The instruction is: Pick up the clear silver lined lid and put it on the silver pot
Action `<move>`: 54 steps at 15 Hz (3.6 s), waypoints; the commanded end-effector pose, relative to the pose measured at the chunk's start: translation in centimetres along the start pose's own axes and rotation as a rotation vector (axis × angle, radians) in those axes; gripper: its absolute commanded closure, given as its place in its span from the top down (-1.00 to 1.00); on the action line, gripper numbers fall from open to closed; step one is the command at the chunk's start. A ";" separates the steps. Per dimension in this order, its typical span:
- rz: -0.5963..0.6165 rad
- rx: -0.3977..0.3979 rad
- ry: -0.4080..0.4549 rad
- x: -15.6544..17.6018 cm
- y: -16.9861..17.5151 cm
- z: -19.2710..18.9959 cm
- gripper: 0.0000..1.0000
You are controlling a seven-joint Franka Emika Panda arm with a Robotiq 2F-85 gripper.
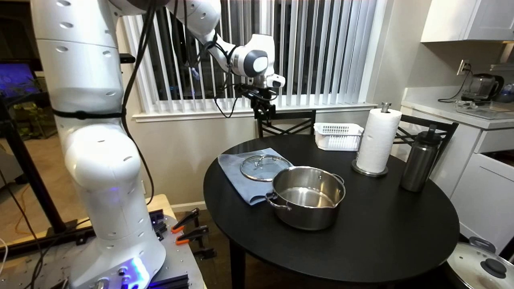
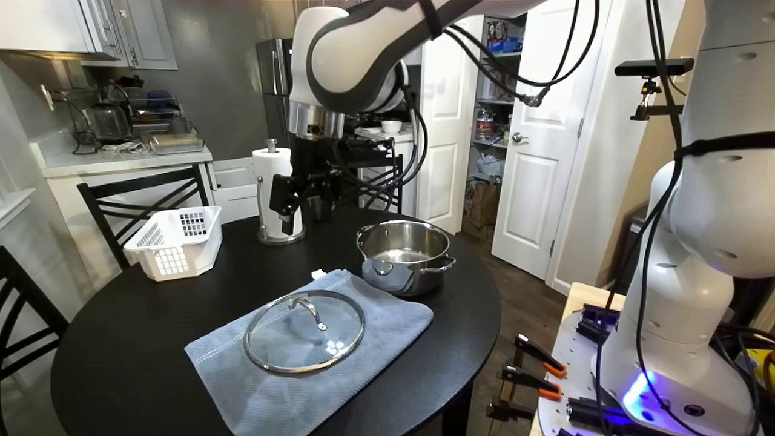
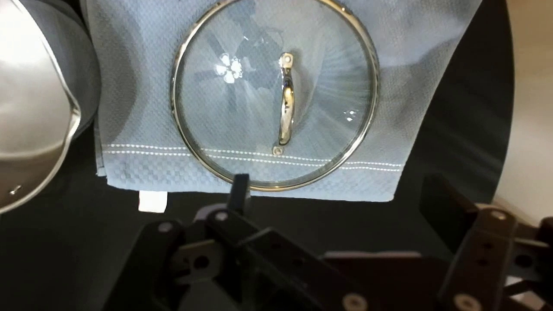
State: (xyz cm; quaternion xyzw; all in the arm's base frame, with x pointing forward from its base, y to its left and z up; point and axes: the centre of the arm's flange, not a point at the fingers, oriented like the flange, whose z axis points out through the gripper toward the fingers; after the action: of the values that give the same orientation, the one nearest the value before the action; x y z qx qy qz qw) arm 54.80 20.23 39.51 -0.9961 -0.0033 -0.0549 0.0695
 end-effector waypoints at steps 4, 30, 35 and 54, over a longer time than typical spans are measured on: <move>0.163 -0.093 -0.076 2.6 2.1 9.9 1.00; 0.096 -0.139 -0.217 5.2 0.2 19.1 0.47; 0.106 -0.123 -0.213 5.3 0.3 18.9 -0.18; 0.154 -0.073 0.017 0.8 2.4 3.9 -0.91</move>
State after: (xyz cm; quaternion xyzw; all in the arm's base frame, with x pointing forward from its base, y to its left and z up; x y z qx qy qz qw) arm 59.58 21.33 29.66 -0.9975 0.0609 -0.0287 0.0230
